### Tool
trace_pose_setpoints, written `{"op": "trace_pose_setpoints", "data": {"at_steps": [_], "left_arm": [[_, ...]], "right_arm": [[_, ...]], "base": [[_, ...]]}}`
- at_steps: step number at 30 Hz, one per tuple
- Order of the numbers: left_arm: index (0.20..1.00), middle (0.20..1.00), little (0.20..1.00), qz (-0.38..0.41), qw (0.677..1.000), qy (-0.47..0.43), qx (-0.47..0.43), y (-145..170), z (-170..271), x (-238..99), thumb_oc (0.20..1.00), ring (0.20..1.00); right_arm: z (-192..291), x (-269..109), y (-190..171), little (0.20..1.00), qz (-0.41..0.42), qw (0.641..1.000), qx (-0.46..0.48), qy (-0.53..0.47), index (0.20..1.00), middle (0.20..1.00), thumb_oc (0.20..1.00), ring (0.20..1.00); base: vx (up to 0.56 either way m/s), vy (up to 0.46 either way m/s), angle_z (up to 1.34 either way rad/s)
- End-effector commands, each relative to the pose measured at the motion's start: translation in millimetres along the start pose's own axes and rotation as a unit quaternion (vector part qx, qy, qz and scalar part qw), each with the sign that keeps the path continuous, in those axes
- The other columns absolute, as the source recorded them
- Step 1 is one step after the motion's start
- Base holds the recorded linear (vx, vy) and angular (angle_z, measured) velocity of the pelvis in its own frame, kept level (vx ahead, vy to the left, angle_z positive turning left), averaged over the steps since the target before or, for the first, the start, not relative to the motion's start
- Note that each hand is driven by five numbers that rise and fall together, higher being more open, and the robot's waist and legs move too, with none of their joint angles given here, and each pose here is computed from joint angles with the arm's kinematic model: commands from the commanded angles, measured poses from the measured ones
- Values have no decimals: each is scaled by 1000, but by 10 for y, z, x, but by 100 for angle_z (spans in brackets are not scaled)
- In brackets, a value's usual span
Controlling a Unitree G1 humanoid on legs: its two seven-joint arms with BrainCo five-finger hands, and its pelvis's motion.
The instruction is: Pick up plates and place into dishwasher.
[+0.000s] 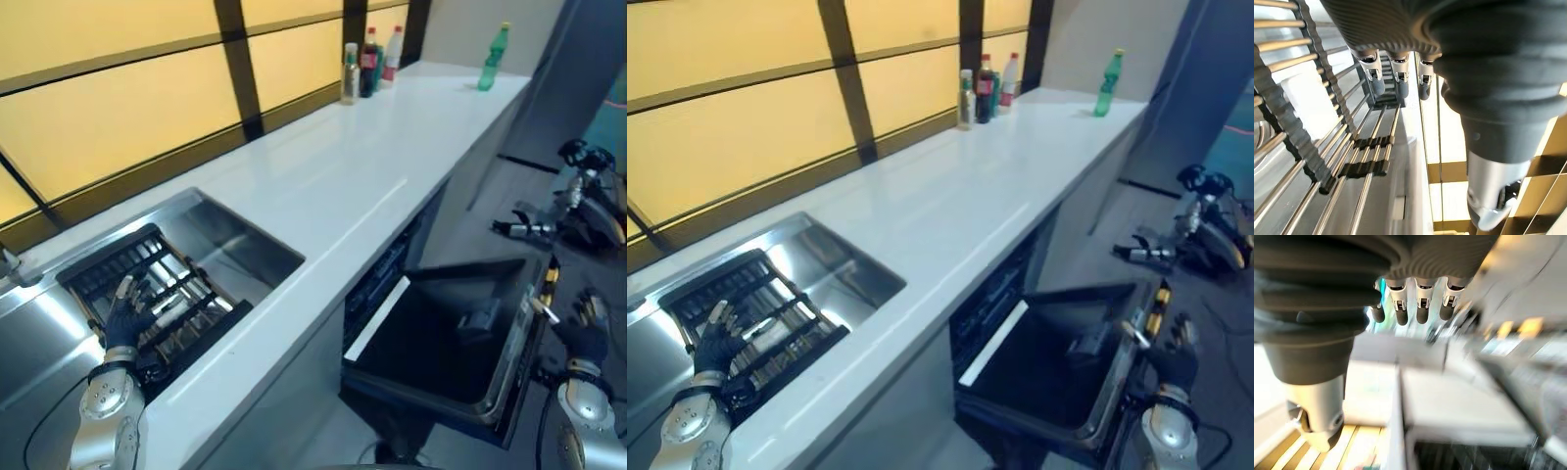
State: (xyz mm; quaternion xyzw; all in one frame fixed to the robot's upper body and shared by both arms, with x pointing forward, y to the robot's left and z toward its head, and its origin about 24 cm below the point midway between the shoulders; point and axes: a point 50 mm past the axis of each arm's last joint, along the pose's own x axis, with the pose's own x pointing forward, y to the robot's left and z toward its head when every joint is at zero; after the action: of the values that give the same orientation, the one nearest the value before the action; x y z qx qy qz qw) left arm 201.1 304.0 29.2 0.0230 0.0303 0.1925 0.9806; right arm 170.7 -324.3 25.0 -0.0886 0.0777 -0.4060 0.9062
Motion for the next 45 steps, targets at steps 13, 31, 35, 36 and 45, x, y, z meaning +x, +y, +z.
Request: {"op": "trace_pose_setpoints", "data": {"at_steps": [13, 31, 35, 36, 45], "left_arm": [[1000, 1000, 1000, 19, 997, 48, -64, -340, -298, -103, 1000, 1000], [1000, 1000, 1000, -42, 993, 18, -113, -813, -64, -1, 1000, 1000], [1000, 1000, 1000, -46, 992, 6, -114, -811, 35, 5, 1000, 1000], [1000, 1000, 1000, -46, 992, 5, -116, -804, 45, 4, 1000, 1000], [1000, 1000, 1000, -68, 992, -7, -103, -761, 121, 63, 1000, 1000]], "right_arm": [[-291, 256, -440, 1000, -160, 978, -122, 62, 1000, 1000, 1000, 1000], [937, 1190, -184, 1000, -84, 996, 18, -28, 1000, 1000, 1000, 1000], [1291, 1263, 22, 1000, -13, 998, 14, -65, 1000, 1000, 1000, 1000], [1336, 1272, 65, 1000, 10, 998, 7, -67, 1000, 1000, 1000, 1000], [1689, 1052, 673, 1000, 303, 942, 44, -135, 1000, 1000, 1000, 1000]], "base": [[57, 112, -11], [-73, 1, -6], [-58, -33, 4], [-33, -20, -2], [-48, -47, -1]]}}
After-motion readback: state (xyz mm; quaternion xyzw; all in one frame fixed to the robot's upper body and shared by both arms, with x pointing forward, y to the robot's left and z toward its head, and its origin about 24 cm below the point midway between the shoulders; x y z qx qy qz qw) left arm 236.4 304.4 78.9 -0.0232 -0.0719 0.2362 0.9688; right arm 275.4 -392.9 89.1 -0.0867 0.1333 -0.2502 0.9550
